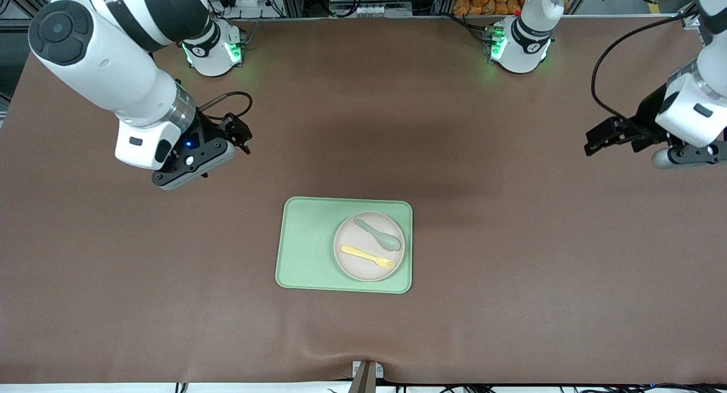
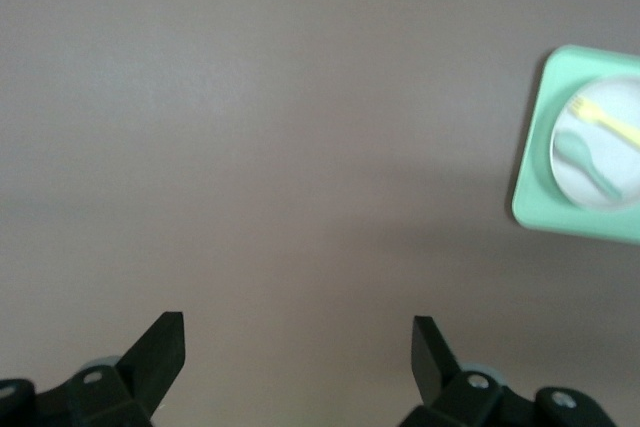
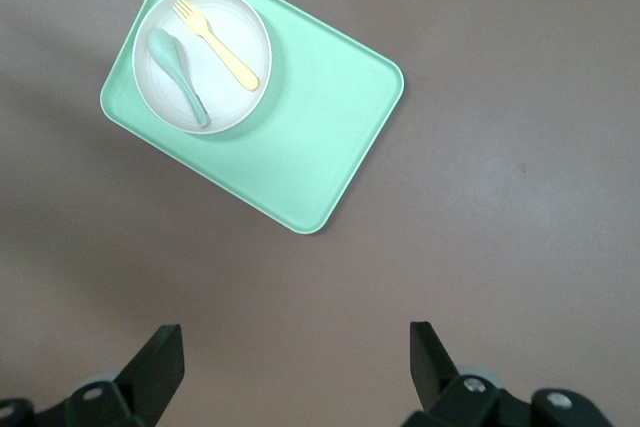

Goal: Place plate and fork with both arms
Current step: 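Move the right gripper over the yellow fork on the plate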

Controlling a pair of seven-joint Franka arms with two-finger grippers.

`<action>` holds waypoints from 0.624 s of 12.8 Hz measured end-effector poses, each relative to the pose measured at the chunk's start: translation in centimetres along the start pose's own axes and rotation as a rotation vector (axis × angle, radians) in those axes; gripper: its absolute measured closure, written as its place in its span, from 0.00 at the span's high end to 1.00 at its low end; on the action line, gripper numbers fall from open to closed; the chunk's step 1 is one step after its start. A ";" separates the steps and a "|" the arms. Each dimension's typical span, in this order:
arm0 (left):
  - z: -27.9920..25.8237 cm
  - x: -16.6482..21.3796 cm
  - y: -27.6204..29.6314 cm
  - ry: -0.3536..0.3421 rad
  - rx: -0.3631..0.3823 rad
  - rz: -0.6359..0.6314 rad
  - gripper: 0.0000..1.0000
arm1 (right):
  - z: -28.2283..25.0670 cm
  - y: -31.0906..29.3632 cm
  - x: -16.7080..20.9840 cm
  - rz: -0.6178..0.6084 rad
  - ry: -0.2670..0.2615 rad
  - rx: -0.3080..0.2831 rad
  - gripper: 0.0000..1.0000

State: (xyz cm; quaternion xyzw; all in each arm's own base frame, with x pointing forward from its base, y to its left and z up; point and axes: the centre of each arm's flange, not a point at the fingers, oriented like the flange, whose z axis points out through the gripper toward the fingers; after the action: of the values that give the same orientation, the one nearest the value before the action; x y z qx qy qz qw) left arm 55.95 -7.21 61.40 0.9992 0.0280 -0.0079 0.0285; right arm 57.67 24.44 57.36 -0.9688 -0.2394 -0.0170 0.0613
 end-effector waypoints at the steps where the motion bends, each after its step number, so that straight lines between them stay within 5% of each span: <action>1: -0.6 -0.3 -0.2 -0.002 0.012 0.022 1.00 | -0.4 0.0 0.2 -0.002 0.021 -0.002 1.00; 4: -1.3 -0.2 -1.2 0.010 0.036 0.034 1.00 | -0.6 -1.6 1.9 -0.035 0.110 -0.011 1.00; 8: -1.2 0.1 -0.5 0.012 0.046 0.048 1.00 | 3.6 -5.8 5.2 -0.117 0.149 -0.013 1.00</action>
State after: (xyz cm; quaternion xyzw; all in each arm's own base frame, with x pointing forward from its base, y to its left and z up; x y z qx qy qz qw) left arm 56.08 -6.63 62.56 1.0000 0.0040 -0.0017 0.0055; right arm 59.56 32.42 54.74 -0.9497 -0.2900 -0.0943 0.0716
